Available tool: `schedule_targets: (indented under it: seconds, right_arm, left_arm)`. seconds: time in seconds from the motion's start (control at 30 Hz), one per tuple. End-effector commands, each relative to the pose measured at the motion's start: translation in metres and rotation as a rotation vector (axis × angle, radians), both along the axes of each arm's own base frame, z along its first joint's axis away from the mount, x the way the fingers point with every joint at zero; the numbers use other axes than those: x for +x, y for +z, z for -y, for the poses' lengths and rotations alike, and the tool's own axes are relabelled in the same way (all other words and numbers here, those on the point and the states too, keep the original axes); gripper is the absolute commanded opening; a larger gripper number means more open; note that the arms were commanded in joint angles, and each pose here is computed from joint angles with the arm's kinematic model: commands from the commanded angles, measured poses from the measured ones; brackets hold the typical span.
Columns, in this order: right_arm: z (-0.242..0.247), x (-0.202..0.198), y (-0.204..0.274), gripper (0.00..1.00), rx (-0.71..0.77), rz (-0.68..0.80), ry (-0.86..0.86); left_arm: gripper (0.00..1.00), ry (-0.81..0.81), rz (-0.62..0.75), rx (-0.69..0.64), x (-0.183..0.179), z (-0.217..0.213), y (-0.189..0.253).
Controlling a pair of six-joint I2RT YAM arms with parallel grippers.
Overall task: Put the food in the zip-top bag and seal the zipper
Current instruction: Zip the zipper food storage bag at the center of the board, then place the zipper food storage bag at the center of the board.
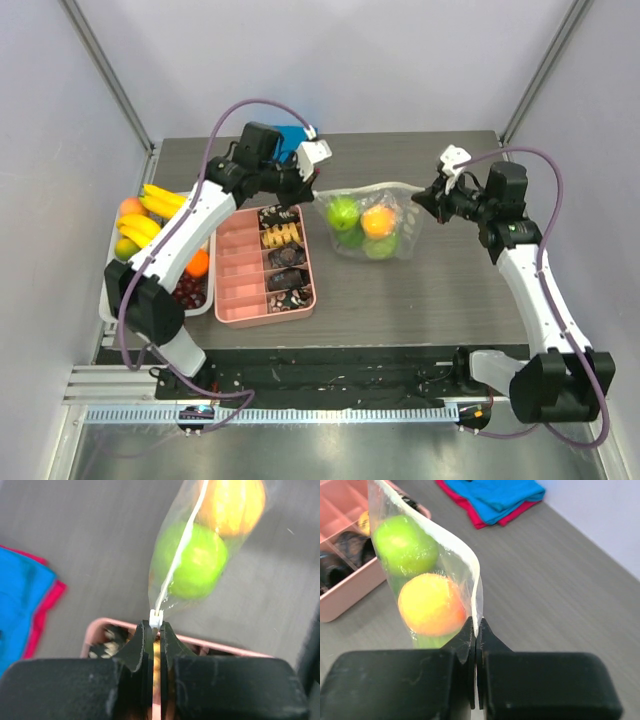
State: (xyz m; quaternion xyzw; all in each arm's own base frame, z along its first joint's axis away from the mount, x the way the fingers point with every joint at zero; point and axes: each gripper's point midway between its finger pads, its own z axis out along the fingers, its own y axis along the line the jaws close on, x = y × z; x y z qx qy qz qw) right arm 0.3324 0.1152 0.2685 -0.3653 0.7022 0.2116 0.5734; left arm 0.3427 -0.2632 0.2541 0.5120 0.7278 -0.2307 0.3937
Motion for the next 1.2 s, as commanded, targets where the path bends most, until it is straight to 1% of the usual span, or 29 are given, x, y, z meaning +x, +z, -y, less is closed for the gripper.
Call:
schedule_targets:
  seconds: [0.0,0.03,0.07,0.13,0.17,0.2,0.23,0.3,0.33,0.4,0.43,0.47,0.5,0.57,0.6,0.67,0.7,0.73,0.77,0.83,0.9,0.93,0.97,1.0,1.03,1.13,1.17]
  right_arm:
    - [0.008,0.036,0.044,0.01,-0.04,0.203,0.004]
    - [0.008,0.037,0.041,0.01,-0.051,0.21,0.014]
    - [0.008,0.037,0.037,0.01,-0.078,0.229,0.027]
    - [0.007,0.027,0.012,0.01,-0.12,0.201,0.067]
    - [0.008,0.024,0.001,0.01,-0.175,0.227,0.1]
    - [0.008,0.014,-0.017,0.01,-0.195,0.184,0.127]
    - [0.009,0.005,-0.036,0.02,-0.219,0.158,0.144]
    - [0.011,-0.014,-0.062,0.05,-0.286,0.13,0.202]
    - [0.012,-0.026,-0.074,0.08,-0.308,0.116,0.22]
    - [0.012,-0.045,-0.09,0.13,-0.333,0.073,0.258]
    - [0.012,-0.055,-0.093,0.25,-0.338,0.065,0.268]
    - [0.012,-0.067,-0.1,0.35,-0.346,0.031,0.289]
    - [0.012,-0.073,-0.102,0.53,-0.344,0.014,0.293]
    - [0.013,-0.084,-0.101,0.69,-0.353,-0.008,0.299]
    - [0.014,-0.095,-0.101,0.81,-0.358,-0.047,0.313]
    - [0.016,-0.107,-0.1,0.87,-0.378,-0.074,0.329]
    - [0.016,-0.124,-0.1,0.95,-0.376,-0.133,0.353]
    - [0.017,-0.131,-0.098,1.0,-0.405,-0.113,0.392]
    - [0.016,-0.151,-0.1,1.0,-0.397,-0.169,0.427]
    - [0.015,-0.161,-0.091,1.0,-0.405,-0.151,0.44]
    - [0.014,-0.165,-0.08,1.0,-0.39,-0.133,0.415]
    - [0.013,-0.167,-0.076,1.0,-0.373,-0.145,0.399]
    - [0.012,-0.165,-0.072,1.0,-0.361,-0.133,0.384]
    - [0.011,-0.163,-0.064,1.0,-0.351,-0.114,0.363]
    - [0.01,-0.16,-0.059,1.0,-0.332,-0.117,0.337]
    - [0.008,-0.143,-0.037,1.0,-0.235,-0.141,0.215]
    - [0.006,-0.133,-0.026,1.0,-0.159,-0.174,0.143]
  left_arm:
    - [0.0,0.042,0.12,-0.064,0.052,0.02,0.027]
    - [0.0,0.04,0.13,-0.072,0.056,0.023,0.033]
    - [0.0,0.036,0.123,-0.07,0.059,0.025,0.028]
    - [0.0,0.015,0.086,-0.061,0.058,0.031,0.012]
    - [0.0,0.002,0.076,-0.053,0.055,0.034,0.005]
    - [0.0,-0.014,0.061,-0.036,0.05,0.036,-0.004]
    - [0.0,-0.031,0.035,-0.015,0.043,0.036,-0.019]
    - [0.0,-0.089,0.03,0.018,0.025,0.042,-0.033]
    - [0.0,-0.11,0.008,0.039,0.012,0.04,-0.045]
    - [0.0,-0.163,-0.002,0.057,-0.01,0.049,-0.054]
    - [0.0,-0.184,-0.03,0.077,-0.024,0.048,-0.063]
    - [0.0,-0.222,-0.046,0.089,-0.042,0.058,-0.067]
    - [0.0,-0.231,-0.08,0.112,-0.054,0.057,-0.076]
    - [0.0,-0.254,-0.113,0.135,-0.072,0.061,-0.083]
    - [0.0,-0.271,-0.147,0.15,-0.087,0.063,-0.092]
    - [0.01,-0.282,-0.181,0.161,-0.101,0.061,-0.096]
    - [0.04,-0.278,-0.203,0.168,-0.106,0.057,-0.102]
    - [0.04,-0.277,-0.21,0.175,-0.11,0.055,-0.103]
    - [0.06,-0.274,-0.207,0.173,-0.112,0.052,-0.1]
    - [0.13,-0.27,-0.207,0.178,-0.115,0.047,-0.099]
    - [0.28,-0.284,-0.202,0.159,-0.123,0.044,-0.088]
    - [0.37,-0.291,-0.197,0.148,-0.126,0.043,-0.081]
    - [0.57,-0.3,-0.213,0.148,-0.133,0.039,-0.076]
    - [0.81,-0.304,-0.196,0.124,-0.137,0.038,-0.063]
    - [0.99,-0.299,-0.192,0.108,-0.139,0.037,-0.053]
    - [1.0,-0.256,-0.178,0.076,-0.145,0.028,-0.028]
    - [1.0,-0.211,-0.181,0.047,-0.141,0.025,-0.015]
